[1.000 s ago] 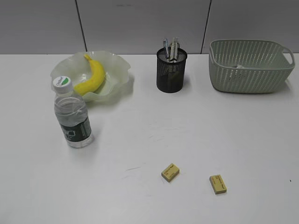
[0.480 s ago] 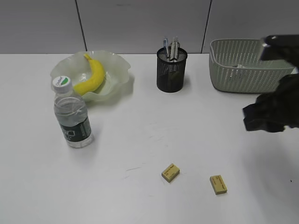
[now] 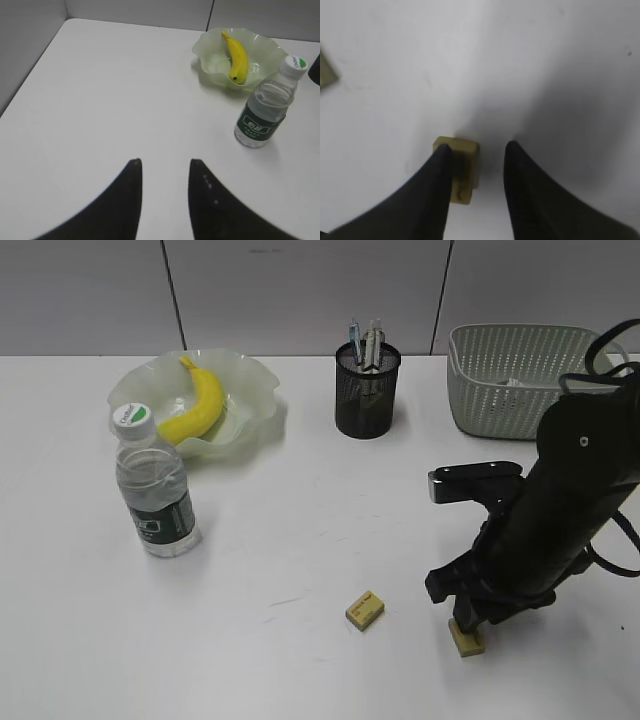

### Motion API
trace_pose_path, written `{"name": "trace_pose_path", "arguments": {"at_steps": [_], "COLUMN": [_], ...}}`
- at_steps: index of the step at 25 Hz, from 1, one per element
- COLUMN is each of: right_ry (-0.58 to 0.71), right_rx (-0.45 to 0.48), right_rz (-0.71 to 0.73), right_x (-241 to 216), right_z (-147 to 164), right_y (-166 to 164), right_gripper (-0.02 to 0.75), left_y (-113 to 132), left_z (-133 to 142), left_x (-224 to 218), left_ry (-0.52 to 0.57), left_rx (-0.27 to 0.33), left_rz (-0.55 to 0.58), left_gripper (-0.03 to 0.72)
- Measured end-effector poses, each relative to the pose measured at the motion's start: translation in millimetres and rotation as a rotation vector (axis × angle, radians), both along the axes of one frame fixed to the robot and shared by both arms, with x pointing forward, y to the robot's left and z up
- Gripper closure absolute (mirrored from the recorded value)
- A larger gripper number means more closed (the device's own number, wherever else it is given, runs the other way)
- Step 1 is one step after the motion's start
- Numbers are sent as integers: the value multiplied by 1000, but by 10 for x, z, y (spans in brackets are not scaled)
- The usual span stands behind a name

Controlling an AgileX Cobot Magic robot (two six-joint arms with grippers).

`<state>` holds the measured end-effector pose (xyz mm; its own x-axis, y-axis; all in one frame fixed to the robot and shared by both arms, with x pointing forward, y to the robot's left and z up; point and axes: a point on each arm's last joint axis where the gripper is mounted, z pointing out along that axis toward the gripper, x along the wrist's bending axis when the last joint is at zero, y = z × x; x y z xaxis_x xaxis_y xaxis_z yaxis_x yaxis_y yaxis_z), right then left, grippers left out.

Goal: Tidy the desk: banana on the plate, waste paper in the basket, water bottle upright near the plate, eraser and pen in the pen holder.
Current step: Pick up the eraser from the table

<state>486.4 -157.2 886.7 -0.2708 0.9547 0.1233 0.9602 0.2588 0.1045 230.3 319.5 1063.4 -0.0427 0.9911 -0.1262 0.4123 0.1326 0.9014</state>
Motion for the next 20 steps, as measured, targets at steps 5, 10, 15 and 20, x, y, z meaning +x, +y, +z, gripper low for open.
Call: {"name": "trace_pose_path", "arguments": {"at_steps": [5,10,15,20], "right_ry": [-6,-17,-24,-20], "right_rx": [5,22,27,23], "right_rz": [21,29,25,28], "right_x": [-9,-43,-39,-43], "right_z": [-10,-75,-73,-74], "right_y": [80,194,203,200], "right_gripper": [436,393,327,477], "left_y": [0,-1,-1,-1], "left_z": [0,0,0,0], "left_x": [0,0,0,0], "left_ry": [0,0,0,0], "left_rx": [0,-1,-1,-1], "left_rz": [0,-1,-1,-1], "left_gripper": [451,451,451,451]}}
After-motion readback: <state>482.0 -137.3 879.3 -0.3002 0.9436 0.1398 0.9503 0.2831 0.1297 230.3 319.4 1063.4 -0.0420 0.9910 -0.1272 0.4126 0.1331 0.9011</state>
